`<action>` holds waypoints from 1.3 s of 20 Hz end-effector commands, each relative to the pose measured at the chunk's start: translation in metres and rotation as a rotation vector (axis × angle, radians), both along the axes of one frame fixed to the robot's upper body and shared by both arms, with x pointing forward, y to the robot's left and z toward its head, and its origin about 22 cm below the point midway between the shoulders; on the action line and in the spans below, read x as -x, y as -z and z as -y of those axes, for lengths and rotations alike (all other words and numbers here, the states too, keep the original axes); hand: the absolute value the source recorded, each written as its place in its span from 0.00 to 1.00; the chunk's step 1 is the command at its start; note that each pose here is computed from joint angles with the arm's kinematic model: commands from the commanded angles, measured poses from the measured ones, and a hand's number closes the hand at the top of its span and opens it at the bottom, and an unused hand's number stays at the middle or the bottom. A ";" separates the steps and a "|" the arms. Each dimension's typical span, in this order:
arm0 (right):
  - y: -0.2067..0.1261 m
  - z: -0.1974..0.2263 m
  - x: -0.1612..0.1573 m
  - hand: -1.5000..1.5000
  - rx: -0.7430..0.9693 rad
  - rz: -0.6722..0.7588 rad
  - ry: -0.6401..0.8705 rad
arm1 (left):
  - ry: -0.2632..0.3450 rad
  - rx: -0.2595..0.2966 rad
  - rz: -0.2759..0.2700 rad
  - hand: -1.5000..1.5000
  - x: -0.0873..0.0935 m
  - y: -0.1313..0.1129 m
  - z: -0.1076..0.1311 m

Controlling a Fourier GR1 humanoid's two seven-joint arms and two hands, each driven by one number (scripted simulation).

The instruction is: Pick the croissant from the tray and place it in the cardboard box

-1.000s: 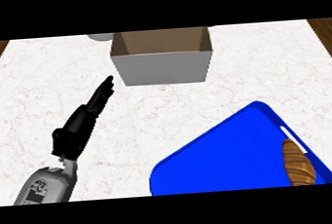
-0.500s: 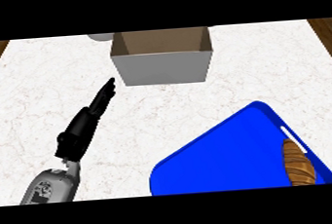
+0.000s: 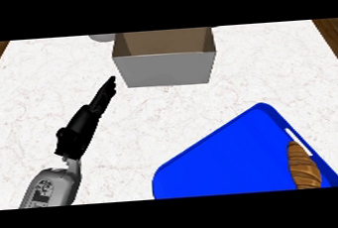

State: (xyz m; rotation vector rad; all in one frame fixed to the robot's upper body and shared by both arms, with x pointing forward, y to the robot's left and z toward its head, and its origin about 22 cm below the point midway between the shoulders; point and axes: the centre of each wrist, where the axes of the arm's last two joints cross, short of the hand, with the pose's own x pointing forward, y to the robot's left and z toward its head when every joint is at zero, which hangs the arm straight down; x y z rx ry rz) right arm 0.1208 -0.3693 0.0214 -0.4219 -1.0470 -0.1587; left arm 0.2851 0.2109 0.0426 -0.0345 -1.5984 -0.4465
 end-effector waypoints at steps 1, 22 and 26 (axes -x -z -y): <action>0.013 0.009 -0.018 0.00 -0.010 -0.019 -0.026 | 0.002 -0.001 -0.003 0.50 0.015 0.001 0.013; 0.030 -0.017 -0.036 0.00 0.011 -0.129 -0.105 | 0.007 0.002 -0.012 0.50 0.002 -0.007 -0.007; 0.045 -0.024 -0.050 0.00 0.019 -0.140 -0.130 | 0.011 -0.009 0.007 0.50 -0.001 0.004 -0.001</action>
